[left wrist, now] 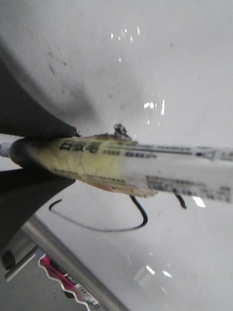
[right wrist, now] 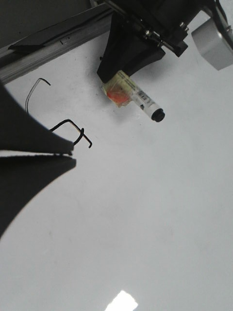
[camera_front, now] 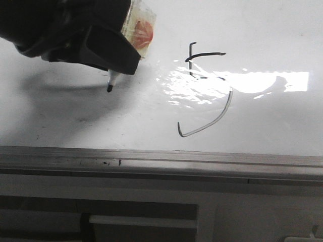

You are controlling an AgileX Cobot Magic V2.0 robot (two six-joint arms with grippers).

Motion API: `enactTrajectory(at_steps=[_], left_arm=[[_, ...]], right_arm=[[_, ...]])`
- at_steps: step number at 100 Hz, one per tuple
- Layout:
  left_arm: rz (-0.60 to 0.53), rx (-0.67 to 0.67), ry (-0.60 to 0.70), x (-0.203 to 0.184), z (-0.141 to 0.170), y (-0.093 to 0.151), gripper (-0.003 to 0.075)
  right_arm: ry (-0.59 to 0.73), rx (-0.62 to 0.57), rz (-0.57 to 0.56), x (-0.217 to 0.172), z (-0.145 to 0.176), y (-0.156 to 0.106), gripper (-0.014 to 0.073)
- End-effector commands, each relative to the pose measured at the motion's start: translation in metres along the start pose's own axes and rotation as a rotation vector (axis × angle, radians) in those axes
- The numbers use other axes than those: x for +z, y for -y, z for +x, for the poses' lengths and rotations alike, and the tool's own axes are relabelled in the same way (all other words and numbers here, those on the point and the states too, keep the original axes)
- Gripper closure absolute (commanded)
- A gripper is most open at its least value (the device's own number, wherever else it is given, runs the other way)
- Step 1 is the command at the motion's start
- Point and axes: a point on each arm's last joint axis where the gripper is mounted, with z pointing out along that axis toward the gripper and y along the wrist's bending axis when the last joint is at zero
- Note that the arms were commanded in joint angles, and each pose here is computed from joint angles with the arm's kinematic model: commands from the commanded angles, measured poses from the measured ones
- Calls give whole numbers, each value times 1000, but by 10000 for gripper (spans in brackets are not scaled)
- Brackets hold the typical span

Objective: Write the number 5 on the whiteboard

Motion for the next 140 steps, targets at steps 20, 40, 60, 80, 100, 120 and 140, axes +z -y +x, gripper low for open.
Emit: enactTrajectory(at_steps=[20,40,60,80,100,120,140], left_arm=[[-67,-173,140,22,-14,-11,741],[-88,-217,93,40,-3,-15,741],[-92,-243,84,43,-1,-15,739],[-95,-318,85,43,-1,-16,619],[-96,-328,88,43,-1,-16,468],[-104,-330,105,42,-3,-17,467],[-109,-331,125,41,-5,-18,259]], right_arm=[[41,1,32,-6,-7,5,658],[39,1,31,-6,-7,5,658],[37,1,31,-6,-7,5,658],[35,1,30,-5,-7,5,658],[35,3,30,-5,-7,5,658],[35,9,30,-5,-7,5,658],[35,9,30,-5,-7,5,658]])
